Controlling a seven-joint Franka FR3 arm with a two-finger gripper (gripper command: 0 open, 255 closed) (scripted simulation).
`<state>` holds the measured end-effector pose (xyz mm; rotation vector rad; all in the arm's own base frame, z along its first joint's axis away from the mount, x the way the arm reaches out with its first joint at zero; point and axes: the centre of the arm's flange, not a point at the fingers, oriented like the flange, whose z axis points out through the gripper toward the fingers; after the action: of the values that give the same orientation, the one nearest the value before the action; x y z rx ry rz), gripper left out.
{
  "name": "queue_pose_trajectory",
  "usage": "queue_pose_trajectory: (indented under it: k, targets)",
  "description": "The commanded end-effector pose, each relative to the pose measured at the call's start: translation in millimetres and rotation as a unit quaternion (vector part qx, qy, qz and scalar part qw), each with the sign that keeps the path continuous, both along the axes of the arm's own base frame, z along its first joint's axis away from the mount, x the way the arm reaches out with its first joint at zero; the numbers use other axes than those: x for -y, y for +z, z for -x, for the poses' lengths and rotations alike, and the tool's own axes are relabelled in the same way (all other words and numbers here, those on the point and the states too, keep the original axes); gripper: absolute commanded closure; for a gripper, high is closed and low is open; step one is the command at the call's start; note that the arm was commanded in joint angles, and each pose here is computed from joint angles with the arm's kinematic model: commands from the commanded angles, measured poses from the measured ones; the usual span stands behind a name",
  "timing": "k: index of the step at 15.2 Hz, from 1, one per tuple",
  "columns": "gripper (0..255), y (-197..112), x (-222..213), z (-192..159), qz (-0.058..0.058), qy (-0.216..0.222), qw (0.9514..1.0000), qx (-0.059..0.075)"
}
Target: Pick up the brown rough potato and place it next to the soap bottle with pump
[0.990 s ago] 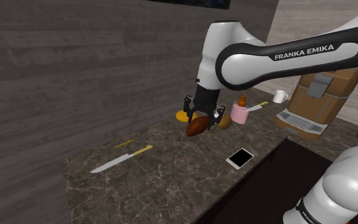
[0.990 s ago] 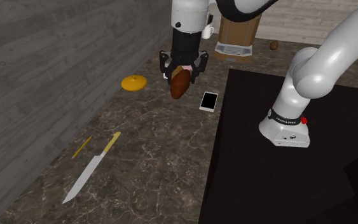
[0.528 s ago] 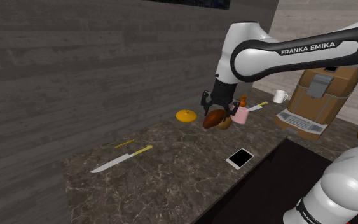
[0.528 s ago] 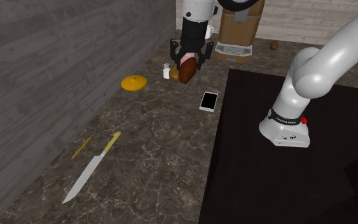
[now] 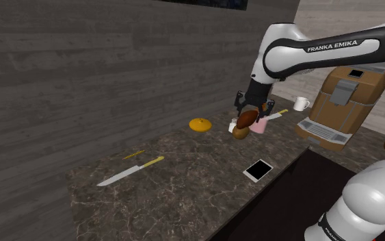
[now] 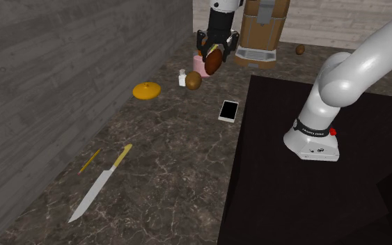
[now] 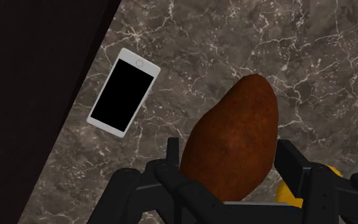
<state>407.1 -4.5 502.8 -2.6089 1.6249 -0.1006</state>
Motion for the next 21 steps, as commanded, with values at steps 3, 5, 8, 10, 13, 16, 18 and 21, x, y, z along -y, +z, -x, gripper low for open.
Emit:
queue_pose_trajectory:
  k: [3,5,8,10,13,16,18,21]
  targets:
    - [255,-1.5,52.0,5.9,0.000,0.001,1.0000,0.000]
    - [255,-1.5,78.3,7.6,0.000,0.001,1.0000,0.000]
    - [255,-1.5,117.9,10.1,0.000,0.001,1.0000,0.000]
    - [255,-1.5,144.2,11.8,0.000,0.001,1.0000,0.000]
    - [255,-1.4,183.7,14.3,0.000,0.001,1.0000,0.000]
    - [255,-1.4,223.2,16.9,0.000,0.001,1.0000,0.000]
    - [255,-1.4,249.6,18.6,0.000,0.001,1.0000,0.000]
    - [255,-1.3,289.1,21.1,0.000,0.001,1.0000,0.000]
